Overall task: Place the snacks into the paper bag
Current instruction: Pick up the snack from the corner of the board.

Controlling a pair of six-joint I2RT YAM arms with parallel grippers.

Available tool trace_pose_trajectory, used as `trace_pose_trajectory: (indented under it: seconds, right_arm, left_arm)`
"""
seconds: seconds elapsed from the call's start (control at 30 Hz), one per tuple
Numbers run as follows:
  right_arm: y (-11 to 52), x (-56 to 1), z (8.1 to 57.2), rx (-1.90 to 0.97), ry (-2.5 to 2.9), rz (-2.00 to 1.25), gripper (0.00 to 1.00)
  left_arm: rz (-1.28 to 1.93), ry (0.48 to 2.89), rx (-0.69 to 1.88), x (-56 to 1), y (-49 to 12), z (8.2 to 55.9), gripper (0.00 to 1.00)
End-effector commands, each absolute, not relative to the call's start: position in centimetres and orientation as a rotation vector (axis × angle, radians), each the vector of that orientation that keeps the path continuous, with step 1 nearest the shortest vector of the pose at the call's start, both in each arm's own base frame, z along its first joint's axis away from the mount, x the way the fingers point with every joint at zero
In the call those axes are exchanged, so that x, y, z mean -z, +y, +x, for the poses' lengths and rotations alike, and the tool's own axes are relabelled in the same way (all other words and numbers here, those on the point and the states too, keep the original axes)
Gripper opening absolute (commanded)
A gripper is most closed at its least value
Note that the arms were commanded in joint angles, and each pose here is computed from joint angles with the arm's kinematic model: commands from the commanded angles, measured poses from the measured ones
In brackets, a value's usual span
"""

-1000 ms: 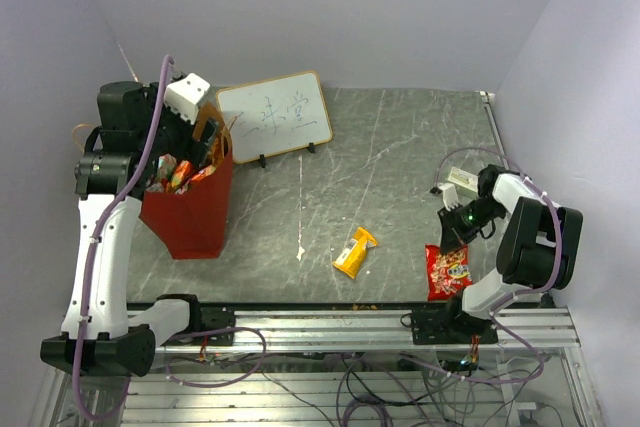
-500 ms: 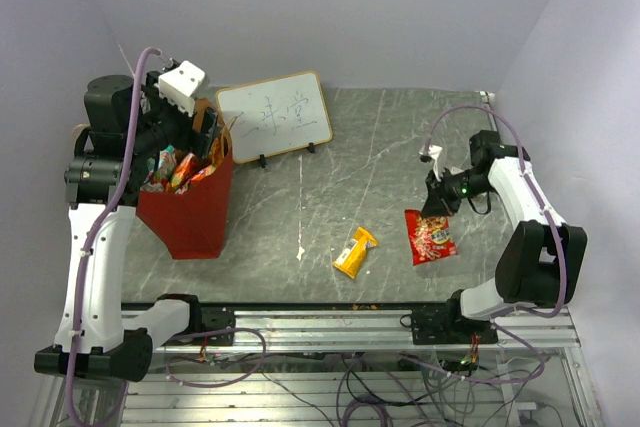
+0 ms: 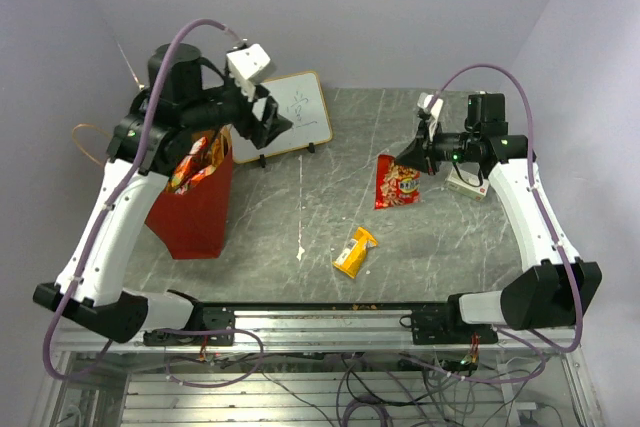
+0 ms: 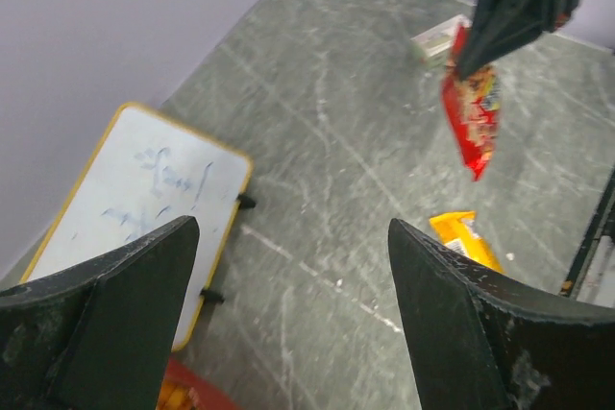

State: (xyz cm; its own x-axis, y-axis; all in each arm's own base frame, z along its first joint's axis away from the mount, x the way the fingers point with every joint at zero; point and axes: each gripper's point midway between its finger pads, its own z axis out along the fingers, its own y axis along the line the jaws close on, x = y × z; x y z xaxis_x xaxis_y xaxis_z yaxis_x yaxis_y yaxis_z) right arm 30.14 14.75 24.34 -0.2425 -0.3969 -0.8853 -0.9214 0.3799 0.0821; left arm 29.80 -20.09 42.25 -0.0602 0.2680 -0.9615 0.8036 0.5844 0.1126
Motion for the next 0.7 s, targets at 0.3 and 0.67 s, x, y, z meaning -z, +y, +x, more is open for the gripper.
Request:
trace_pose_trajectory:
  seconds: [0.3,0.67]
  right_arm:
    - [18.6,-37.8,31.2,-0.813,1.409,-0.998,0.00]
    - [19.1,-39.3,30.7,-0.865,1.386,-0.952,0.00]
  left_arm:
    - [0.986,1.457,0.881,-43.5,-33.2,30.2,0.89]
    - [0.959,1.515,1.060,-40.1,-38.8,29.4,0.79]
